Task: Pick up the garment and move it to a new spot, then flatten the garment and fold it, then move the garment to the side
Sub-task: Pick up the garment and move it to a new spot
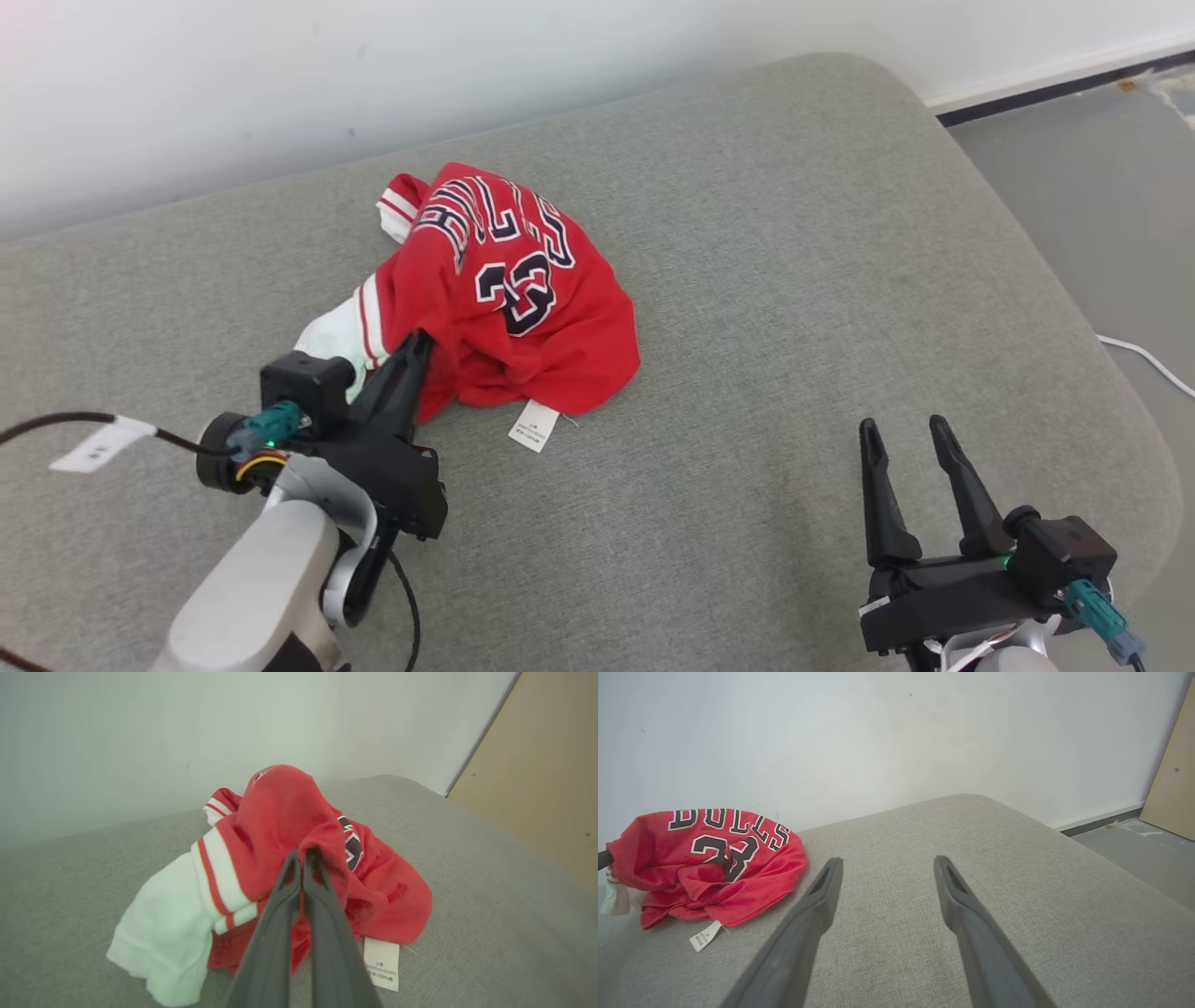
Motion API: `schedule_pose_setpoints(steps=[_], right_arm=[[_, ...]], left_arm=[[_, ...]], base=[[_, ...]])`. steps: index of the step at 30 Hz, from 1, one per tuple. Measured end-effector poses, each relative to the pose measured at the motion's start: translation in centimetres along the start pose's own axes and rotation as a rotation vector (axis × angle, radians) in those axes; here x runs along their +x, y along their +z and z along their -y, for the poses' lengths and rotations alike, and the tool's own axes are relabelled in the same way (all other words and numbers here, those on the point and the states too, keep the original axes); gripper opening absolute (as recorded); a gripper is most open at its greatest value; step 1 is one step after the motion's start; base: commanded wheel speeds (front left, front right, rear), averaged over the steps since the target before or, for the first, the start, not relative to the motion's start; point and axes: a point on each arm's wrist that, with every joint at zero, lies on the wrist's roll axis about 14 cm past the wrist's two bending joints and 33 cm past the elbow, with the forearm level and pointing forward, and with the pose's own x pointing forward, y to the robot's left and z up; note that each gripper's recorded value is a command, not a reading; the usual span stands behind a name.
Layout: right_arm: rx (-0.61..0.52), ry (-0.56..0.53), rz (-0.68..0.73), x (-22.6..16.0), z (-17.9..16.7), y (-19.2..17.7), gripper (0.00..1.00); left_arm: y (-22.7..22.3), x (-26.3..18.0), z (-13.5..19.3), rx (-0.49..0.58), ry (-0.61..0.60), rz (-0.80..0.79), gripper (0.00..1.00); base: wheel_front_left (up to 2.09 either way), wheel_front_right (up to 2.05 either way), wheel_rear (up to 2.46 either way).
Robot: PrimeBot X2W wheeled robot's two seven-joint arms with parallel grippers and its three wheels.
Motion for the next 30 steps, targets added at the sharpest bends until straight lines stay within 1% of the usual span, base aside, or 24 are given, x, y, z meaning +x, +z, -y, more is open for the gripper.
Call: schedule_pose_setpoints(steps=[1, 2, 4, 5, 8, 13, 16, 22, 28, 30], right_arm=[[-0.003, -0.002, 0.001, 0.0, 0.1, 0.0, 1.0], [-0.006, 0.001, 0.002, 0.1, 0.0, 0.1, 1.0], [-0.006, 0.009, 0.005, 0.3, -0.2, 0.1, 1.0], [-0.006, 0.019, 0.009, 0.5, -0.5, 0.2, 1.0], [-0.002, 0.034, 0.013, 0.6, -1.0, 0.2, 1.0], [0.002, 0.069, 0.009, 0.6, -2.1, 0.0, 1.0], [0.001, 0.094, 0.015, 1.1, -3.0, 0.1, 1.0], [0.003, 0.152, 0.021, 1.7, -4.9, 0.2, 1.0], [0.0, 0.192, 0.03, 1.9, -6.3, 0.4, 1.0], [-0.003, 0.2, 0.025, 1.7, -6.5, 0.2, 1.0]], left_arm=[[-0.1, -0.1, 0.1, 0.003, -0.002, 0.002, 0.5], [-0.2, -0.2, 0.1, 0.011, -0.003, 0.004, 1.0], [0.5, -0.2, 0.0, 0.032, 0.003, 0.03, 1.0], [2.1, -0.2, -0.2, 0.055, 0.006, 0.074, 1.0], [4.6, -0.5, -0.7, 0.078, 0.024, 0.139, 1.0], [6.9, -2.5, -2.3, 0.138, 0.076, 0.191, 1.0], [7.0, -4.2, -3.6, 0.163, 0.12, 0.19, 1.0], [5.5, -8.7, -7.7, 0.193, 0.263, 0.149, 1.0], [4.9, -13.8, -11.5, 0.174, 0.425, 0.154, 1.0], [5.1, -15.3, -12.3, 0.179, 0.468, 0.168, 1.0]], base=[[0.0, 0.0, 0.0], [0.0, 0.0, 0.0], [0.0, 0.0, 0.0], [0.0, 0.0, 0.0], [0.0, 0.0, 0.0], [0.0, 0.0, 0.0], [0.0, 0.0, 0.0], [0.0, 0.0, 0.0], [0.0, 0.0, 0.0], [0.0, 0.0, 0.0]])
